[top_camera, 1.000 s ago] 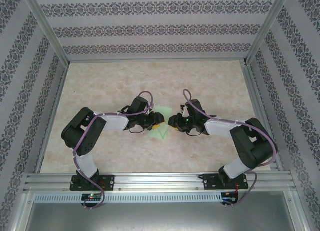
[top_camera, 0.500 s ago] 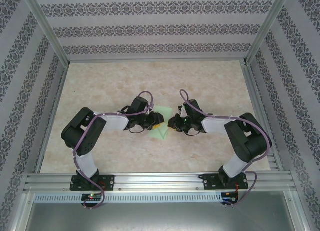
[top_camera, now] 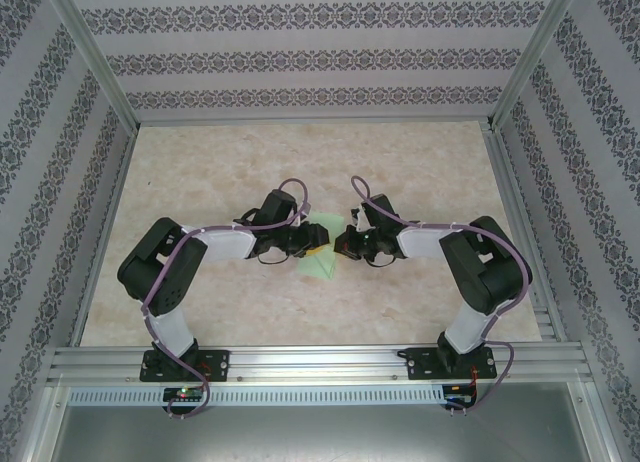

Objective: Fold a paper plane with a square sheet of paper (pick it up from the middle)

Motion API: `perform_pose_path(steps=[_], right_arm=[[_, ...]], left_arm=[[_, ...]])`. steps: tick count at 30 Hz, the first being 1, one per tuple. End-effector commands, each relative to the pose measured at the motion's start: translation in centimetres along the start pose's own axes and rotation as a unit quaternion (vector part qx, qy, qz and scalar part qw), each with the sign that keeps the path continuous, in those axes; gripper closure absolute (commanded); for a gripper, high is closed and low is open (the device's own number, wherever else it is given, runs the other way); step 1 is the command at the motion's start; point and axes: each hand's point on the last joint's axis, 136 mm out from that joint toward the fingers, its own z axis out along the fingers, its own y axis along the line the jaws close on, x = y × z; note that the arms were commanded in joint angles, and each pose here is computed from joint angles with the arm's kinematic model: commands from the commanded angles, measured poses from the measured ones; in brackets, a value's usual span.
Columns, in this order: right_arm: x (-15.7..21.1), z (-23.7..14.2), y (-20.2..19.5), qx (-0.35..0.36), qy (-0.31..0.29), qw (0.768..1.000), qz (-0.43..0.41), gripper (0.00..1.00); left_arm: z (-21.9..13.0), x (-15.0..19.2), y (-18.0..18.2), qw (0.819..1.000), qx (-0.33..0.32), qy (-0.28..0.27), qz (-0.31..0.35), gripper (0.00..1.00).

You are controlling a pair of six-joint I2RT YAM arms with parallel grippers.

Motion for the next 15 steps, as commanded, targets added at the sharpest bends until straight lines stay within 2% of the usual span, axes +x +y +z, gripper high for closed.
perform_pose_path(steps=[1, 15], right_arm=[[-0.7, 0.2, 0.0, 0.009, -0.003, 1.0, -0.018, 0.95], [-1.3, 0.2, -0.7, 0.024, -0.01, 0.999, -0.021, 0.94]], left_arm=[[0.1, 0.6, -1.7, 0.999, 0.019, 0.019, 0.033, 0.61], [1.4, 1.6, -0.7, 0.998, -0.004, 0.045, 0.033, 0.65]])
